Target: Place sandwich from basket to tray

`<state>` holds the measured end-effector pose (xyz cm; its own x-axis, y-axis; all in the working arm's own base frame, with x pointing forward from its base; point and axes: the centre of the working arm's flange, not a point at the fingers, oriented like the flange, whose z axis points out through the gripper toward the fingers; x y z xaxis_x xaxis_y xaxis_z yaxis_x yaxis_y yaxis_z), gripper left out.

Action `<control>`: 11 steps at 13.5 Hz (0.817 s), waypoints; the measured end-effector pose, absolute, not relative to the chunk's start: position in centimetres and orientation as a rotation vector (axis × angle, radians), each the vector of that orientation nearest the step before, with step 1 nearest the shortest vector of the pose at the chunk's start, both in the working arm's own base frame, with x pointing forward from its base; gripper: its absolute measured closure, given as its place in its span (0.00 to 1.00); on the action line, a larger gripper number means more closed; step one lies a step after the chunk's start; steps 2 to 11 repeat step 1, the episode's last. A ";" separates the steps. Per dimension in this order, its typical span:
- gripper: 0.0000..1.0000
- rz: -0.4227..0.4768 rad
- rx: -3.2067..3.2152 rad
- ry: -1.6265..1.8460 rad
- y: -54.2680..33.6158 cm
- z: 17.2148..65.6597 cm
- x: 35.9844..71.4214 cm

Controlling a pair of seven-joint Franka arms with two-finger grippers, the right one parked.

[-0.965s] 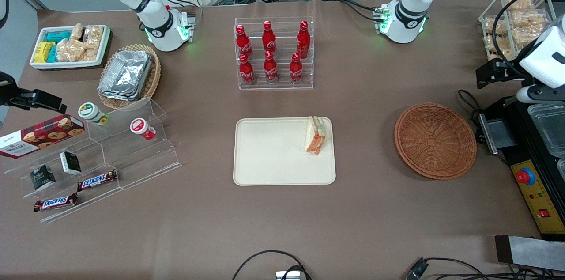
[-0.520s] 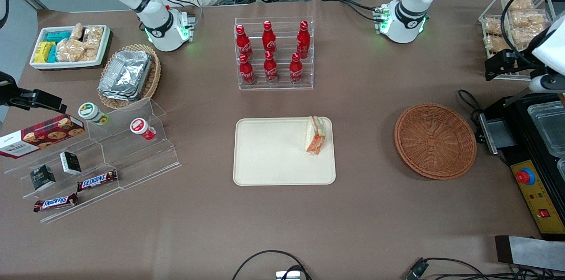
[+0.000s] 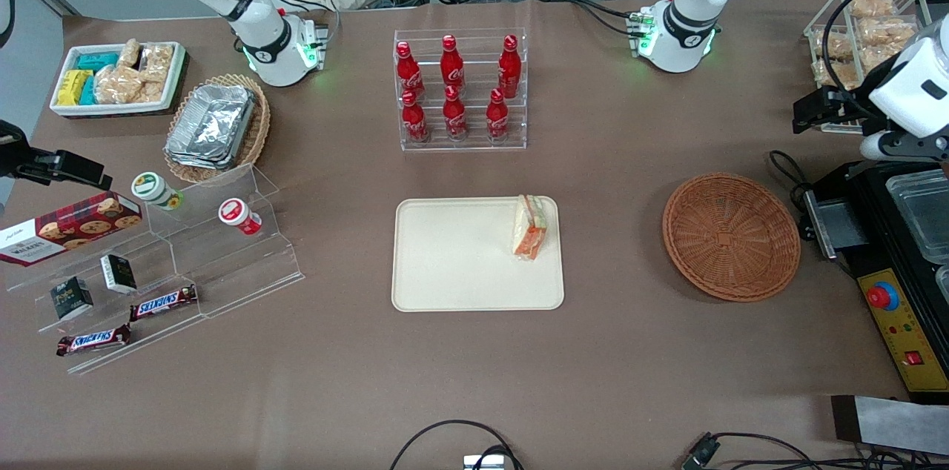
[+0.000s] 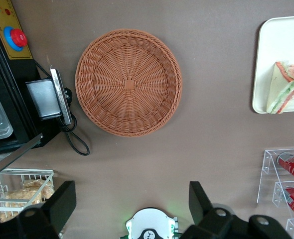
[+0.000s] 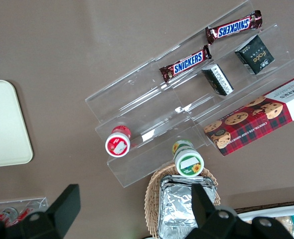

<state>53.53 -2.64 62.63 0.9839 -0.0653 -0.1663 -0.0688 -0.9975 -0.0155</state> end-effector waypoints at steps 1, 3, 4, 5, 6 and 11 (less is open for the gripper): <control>0.00 0.258 -3.108 0.104 -2.6 62.7 53.5; 0.00 0.258 -3.108 0.104 -2.6 62.7 53.5; 0.00 0.258 -3.108 0.104 -2.6 62.7 53.5; 0.00 0.258 -3.108 0.104 -2.6 62.7 53.5; 0.00 0.258 -3.108 0.104 -2.6 62.7 53.5; 0.00 0.258 -3.108 0.104 -2.6 62.7 53.5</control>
